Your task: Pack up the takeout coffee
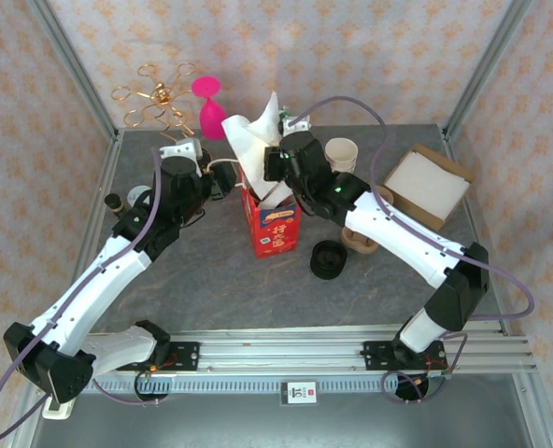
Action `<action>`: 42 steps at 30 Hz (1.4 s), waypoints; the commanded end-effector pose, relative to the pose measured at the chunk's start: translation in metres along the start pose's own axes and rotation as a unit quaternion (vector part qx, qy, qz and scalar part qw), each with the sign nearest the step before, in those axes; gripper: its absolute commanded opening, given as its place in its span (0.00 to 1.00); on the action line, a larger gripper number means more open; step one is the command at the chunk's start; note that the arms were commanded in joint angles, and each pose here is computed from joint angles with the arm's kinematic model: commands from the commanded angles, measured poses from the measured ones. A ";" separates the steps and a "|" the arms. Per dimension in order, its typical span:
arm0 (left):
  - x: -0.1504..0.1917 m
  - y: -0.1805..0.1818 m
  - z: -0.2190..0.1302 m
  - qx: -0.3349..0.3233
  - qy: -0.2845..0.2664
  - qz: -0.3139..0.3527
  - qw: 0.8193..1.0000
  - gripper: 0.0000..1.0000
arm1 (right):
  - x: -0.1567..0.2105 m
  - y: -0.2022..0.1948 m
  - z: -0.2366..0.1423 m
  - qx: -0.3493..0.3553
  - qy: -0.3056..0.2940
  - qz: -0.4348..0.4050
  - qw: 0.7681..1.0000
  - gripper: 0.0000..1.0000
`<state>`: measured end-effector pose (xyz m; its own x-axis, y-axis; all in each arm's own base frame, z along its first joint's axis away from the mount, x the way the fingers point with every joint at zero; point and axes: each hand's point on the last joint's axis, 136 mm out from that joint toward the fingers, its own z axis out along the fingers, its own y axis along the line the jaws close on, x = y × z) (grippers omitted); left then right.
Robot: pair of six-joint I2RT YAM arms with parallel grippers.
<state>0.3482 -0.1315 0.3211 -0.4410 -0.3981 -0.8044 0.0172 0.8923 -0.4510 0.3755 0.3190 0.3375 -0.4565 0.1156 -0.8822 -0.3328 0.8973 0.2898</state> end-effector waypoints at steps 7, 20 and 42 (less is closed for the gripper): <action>-0.012 -0.003 0.003 0.010 -0.014 -0.014 1.000 0.66 | 0.001 0.005 -0.018 -0.013 0.037 -0.014 0.999 0.43; -0.026 -0.003 -0.009 0.009 -0.039 -0.010 0.999 0.66 | -0.048 -0.007 -0.016 0.027 0.058 -0.025 0.998 0.75; -0.029 -0.001 -0.010 0.006 -0.045 -0.006 0.999 0.64 | -0.060 -0.014 0.066 0.035 0.064 -0.040 0.997 0.26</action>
<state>0.3490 -0.1231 0.3335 -0.4005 -0.4168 -0.8160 0.0159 0.8872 -0.4611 0.4740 0.3378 0.3267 -0.5729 -0.0300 -0.8191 -0.2965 0.9393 0.1729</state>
